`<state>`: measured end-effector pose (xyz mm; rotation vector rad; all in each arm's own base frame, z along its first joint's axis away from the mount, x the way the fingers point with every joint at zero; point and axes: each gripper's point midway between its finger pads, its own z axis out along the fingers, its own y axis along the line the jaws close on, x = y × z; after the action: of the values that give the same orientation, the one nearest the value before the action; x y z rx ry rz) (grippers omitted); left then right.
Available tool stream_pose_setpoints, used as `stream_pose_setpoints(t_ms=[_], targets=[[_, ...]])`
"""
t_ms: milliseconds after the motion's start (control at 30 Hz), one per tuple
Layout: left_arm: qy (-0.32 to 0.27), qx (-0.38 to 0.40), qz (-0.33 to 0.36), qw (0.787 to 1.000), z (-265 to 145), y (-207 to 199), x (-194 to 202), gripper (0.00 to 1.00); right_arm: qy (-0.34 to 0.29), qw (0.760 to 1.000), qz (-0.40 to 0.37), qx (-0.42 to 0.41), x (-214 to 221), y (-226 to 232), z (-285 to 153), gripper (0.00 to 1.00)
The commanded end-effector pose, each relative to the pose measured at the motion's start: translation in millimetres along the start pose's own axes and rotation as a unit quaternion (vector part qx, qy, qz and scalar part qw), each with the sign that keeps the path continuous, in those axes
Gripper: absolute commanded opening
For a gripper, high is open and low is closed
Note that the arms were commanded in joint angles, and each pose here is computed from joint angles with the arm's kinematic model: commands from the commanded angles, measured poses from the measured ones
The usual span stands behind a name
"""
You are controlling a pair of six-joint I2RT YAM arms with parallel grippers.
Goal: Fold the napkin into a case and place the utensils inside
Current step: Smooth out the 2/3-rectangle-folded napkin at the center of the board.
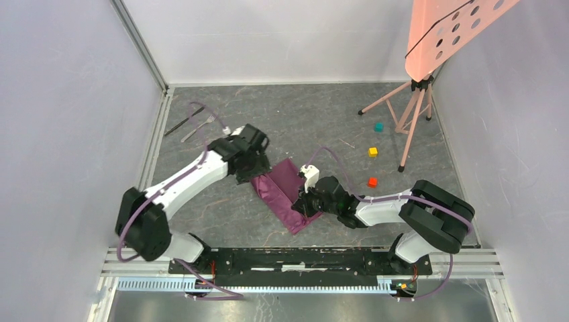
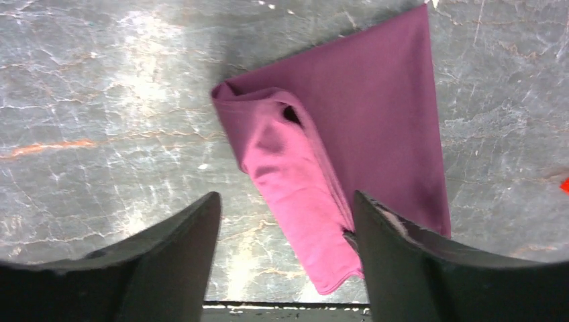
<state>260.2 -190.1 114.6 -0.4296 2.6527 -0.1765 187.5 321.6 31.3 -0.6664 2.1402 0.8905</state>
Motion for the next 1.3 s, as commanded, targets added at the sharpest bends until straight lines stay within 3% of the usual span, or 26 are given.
stream_pose_setpoints(t_ms=[0,200,433,1267], targets=[[-0.005,0.072,-0.031,0.997,3,19,-16,0.71,-0.034,0.999,0.008,-0.004,-16,4,-2,0.0],[0.027,0.123,-0.075,0.989,18,30,-25,0.43,-0.036,0.999,0.013,0.0,-15,2,-5,0.0],[0.06,0.154,-0.086,0.982,37,13,-21,0.23,-0.034,0.999,0.016,-0.004,-17,5,-3,0.0],[0.103,0.13,-0.073,0.983,86,11,-12,0.17,0.009,1.0,0.016,-0.011,-7,4,11,0.0]])
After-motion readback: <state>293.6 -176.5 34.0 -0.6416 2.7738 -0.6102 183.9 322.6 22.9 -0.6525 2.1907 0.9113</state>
